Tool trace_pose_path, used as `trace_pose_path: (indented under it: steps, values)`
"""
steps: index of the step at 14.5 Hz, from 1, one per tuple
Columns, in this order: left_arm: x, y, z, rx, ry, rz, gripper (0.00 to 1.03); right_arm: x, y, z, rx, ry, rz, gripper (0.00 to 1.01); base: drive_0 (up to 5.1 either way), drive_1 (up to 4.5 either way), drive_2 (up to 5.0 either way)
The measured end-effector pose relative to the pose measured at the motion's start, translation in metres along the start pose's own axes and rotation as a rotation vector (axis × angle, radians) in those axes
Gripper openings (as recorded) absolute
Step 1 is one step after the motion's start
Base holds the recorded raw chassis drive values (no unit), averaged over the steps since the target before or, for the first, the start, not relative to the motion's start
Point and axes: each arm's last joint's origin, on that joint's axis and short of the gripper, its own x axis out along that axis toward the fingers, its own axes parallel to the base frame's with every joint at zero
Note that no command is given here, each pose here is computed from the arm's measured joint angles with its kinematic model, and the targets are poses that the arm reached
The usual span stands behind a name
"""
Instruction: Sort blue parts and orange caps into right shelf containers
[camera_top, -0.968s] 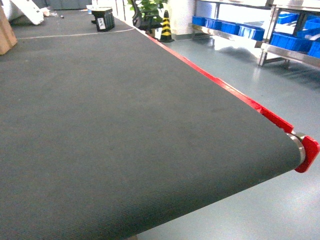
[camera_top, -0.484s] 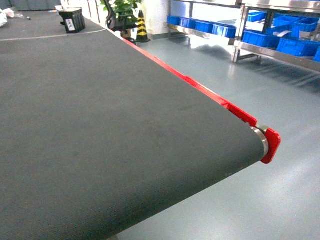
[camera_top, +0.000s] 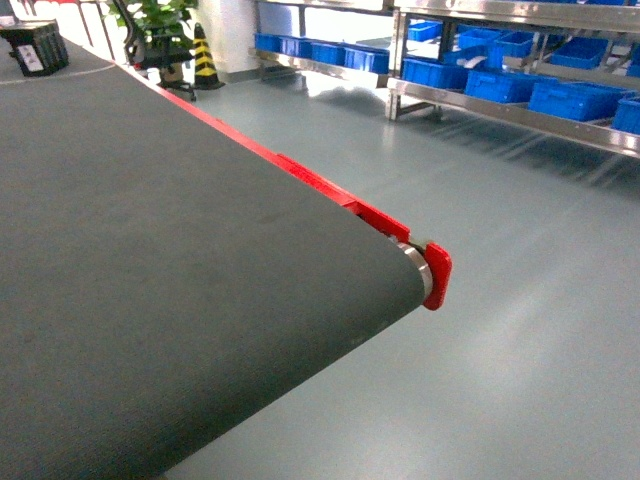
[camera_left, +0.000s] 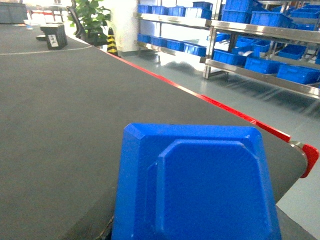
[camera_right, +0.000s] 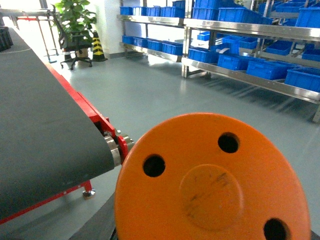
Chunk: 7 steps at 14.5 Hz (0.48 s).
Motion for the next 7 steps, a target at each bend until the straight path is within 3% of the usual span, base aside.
trace_pose_path:
  steps: [7]
  values:
    - [0.0000,0.0000,0.0000,0.000,0.000,0.000,0.43,0.0000,0.0000,0.0000,0.000,0.000,0.000,0.46,-1.7,-1.68,-1.7]
